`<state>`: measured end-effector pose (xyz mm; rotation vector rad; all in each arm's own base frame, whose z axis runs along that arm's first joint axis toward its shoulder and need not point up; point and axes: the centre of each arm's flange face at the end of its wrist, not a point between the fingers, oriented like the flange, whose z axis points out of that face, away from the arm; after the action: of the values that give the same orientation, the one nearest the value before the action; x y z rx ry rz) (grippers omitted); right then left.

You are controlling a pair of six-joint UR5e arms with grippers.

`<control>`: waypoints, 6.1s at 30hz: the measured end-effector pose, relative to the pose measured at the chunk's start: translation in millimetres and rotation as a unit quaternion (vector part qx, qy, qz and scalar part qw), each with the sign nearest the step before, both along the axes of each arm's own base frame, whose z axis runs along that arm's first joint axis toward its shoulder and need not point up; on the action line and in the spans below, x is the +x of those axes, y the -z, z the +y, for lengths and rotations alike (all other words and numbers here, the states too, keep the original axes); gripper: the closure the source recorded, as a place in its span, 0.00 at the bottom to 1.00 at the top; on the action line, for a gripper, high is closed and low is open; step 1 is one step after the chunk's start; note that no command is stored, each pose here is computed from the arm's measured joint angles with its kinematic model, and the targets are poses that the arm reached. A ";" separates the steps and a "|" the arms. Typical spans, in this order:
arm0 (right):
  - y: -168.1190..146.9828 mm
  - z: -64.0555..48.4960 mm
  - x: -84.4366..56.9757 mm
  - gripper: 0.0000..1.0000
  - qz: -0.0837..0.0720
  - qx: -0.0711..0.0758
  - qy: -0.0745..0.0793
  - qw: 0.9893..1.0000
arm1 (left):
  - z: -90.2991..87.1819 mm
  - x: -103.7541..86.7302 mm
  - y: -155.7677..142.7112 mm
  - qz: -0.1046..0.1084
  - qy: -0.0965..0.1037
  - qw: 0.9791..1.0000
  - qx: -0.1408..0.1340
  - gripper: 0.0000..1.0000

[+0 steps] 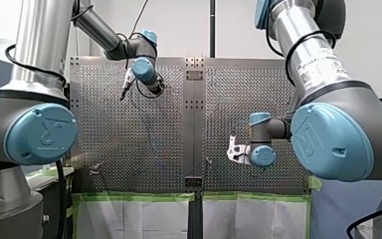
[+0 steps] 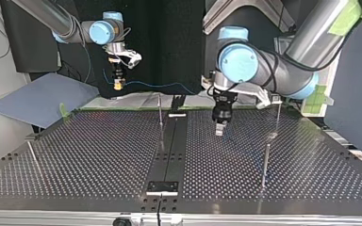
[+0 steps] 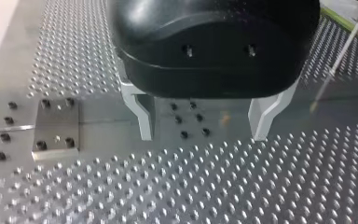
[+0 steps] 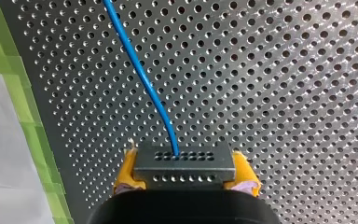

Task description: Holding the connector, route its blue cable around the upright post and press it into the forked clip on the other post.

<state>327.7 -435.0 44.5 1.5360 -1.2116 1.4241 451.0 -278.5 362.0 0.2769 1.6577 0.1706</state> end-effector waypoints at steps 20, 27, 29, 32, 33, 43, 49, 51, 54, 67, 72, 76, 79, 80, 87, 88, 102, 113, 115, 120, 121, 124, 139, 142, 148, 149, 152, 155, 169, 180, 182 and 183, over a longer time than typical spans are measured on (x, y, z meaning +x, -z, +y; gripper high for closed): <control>0.5 -0.7 -0.5 0.84 -0.001 -0.001 0.001 1.000 | 60.3 30.0 -10.8 -0.016 -0.118 0.993 0.026 0.00; 1.1 -0.8 -0.5 0.84 -0.001 -0.001 0.001 1.000 | 62.7 36.3 -12.6 -0.027 -0.109 0.993 0.032 0.00; 1.2 -0.8 -0.5 0.84 -0.001 -0.002 0.001 1.000 | 63.3 37.3 -12.3 -0.028 -0.109 0.993 0.037 0.00; 1.6 -0.7 -0.5 0.84 -0.001 -0.001 0.001 1.000 | 65.5 39.0 -10.4 -0.027 -0.115 0.992 0.047 0.00; 1.7 -0.6 -0.4 0.84 -0.001 -0.001 0.001 1.000 | 66.6 39.7 -9.2 -0.026 -0.118 0.991 0.051 0.00; 1.9 -0.8 -0.5 0.84 -0.001 -0.002 0.001 1.000 | 69.1 47.5 10.3 -0.006 -0.128 0.987 0.095 0.00; 2.5 -0.8 -0.5 0.84 -0.001 -0.002 0.001 1.000 | 68.7 48.6 10.6 -0.008 -0.128 0.986 0.109 0.00; 2.9 -0.6 -0.5 0.84 -0.001 -0.001 0.001 1.000 | 68.4 48.4 10.1 -0.009 -0.127 0.986 0.110 0.00; 3.2 -0.6 -0.5 0.84 -0.001 -0.001 0.001 1.000 | 67.0 47.6 9.4 -0.010 -0.126 0.986 0.113 0.00; 4.8 0.0 -0.3 0.84 0.000 0.000 0.000 1.000 | 56.8 43.0 4.8 -0.014 -0.103 0.985 0.140 0.00; 4.5 -0.3 0.1 0.84 -0.001 -0.002 0.000 1.000 | 58.4 45.6 3.8 -0.020 -0.104 0.983 0.147 0.00; 4.3 -0.6 0.2 0.84 -0.003 -0.003 0.000 1.000 | 62.7 48.9 2.8 -0.024 -0.110 0.982 0.150 0.00; 4.2 -0.7 0.3 0.84 -0.003 -0.003 0.000 1.000 | 66.4 51.0 2.7 -0.025 -0.115 0.981 0.152 0.00; 4.2 -0.7 0.3 0.84 -0.003 -0.003 0.000 1.000 | 67.4 51.7 2.5 -0.026 -0.116 0.981 0.153 0.00; 4.4 -1.0 0.6 0.84 -0.005 -0.004 0.000 1.000 | 68.2 54.9 1.2 -0.032 -0.110 0.981 0.159 0.00; 4.4 -1.0 0.7 0.84 -0.006 -0.004 -0.001 1.000 | 68.0 55.1 1.3 -0.032 -0.109 0.981 0.160 0.00; 4.7 -0.8 1.0 0.84 -0.006 -0.003 -0.003 1.000 | 59.1 67.0 19.0 -0.008 -0.096 0.978 0.186 0.00; 4.8 -0.9 1.1 0.84 -0.006 -0.004 -0.003 1.000 | 62.7 69.6 19.7 -0.006 -0.110 0.976 0.189 0.00; 4.8 -0.9 1.0 0.84 -0.006 -0.004 -0.002 1.000 | 62.6 68.9 21.3 -0.004 -0.113 0.976 0.187 0.00; 4.8 -1.0 1.1 0.84 -0.008 -0.004 -0.002 1.000 | 63.1 63.5 34.7 0.007 -0.120 0.975 0.185 0.00; 4.7 -1.2 1.1 0.84 -0.008 -0.005 -0.002 1.000 | 63.2 62.8 38.5 0.009 -0.121 0.975 0.185 0.00; 4.7 -1.6 0.8 0.84 -0.010 -0.005 -0.002 1.000 | 62.3 61.6 52.2 0.023 -0.126 0.973 0.192 0.00; 4.7 -1.5 1.4 0.84 -0.010 -0.006 -0.003 1.000 | 49.1 69.1 123.3 0.071 -0.139 0.964 0.216 0.00; 4.7 -1.5 1.4 0.84 -0.011 -0.006 -0.003 1.000 | 47.1 72.1 137.8 0.076 -0.137 0.963 0.217 0.00; 4.5 -1.9 1.3 0.84 -0.011 -0.007 -0.002 1.000 | 44.3 76.2 172.0 0.094 -0.135 0.962 0.219 0.00; 4.5 -1.9 1.3 0.84 -0.011 -0.007 -0.002 1.000 | 43.3 76.7 177.3 0.096 -0.134 0.962 0.219 0.00; 4.5 -1.9 1.4 0.84 -0.011 -0.007 -0.003 1.000 | 39.3 78.0 193.5 0.099 -0.130 0.962 0.217 0.00; 4.5 -1.8 1.5 0.84 -0.011 -0.007 -0.003 1.000 | 35.5 78.6 210.2 0.104 -0.125 0.962 0.217 0.00; 4.6 -1.5 1.6 0.84 -0.011 -0.006 -0.003 1.000 | 35.6 83.9 254.8 0.114 -0.124 0.965 0.200 0.00; 4.7 -0.2 3.2 0.84 -0.011 -0.006 -0.005 1.000 | 35.7 89.2 256.9 0.108 -0.113 0.973 0.171 0.00; 4.7 0.2 3.7 0.84 -0.011 -0.006 -0.005 1.000 | 34.3 90.8 259.3 0.109 -0.111 0.973 0.169 0.00; 4.7 0.3 3.9 0.84 -0.011 -0.006 -0.006 1.000 | 32.6 91.9 261.8 0.112 -0.108 0.973 0.169 0.00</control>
<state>331.6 -434.7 39.8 1.5256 -1.2069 1.4557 542.9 -245.9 100.2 0.3818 1.8793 0.6091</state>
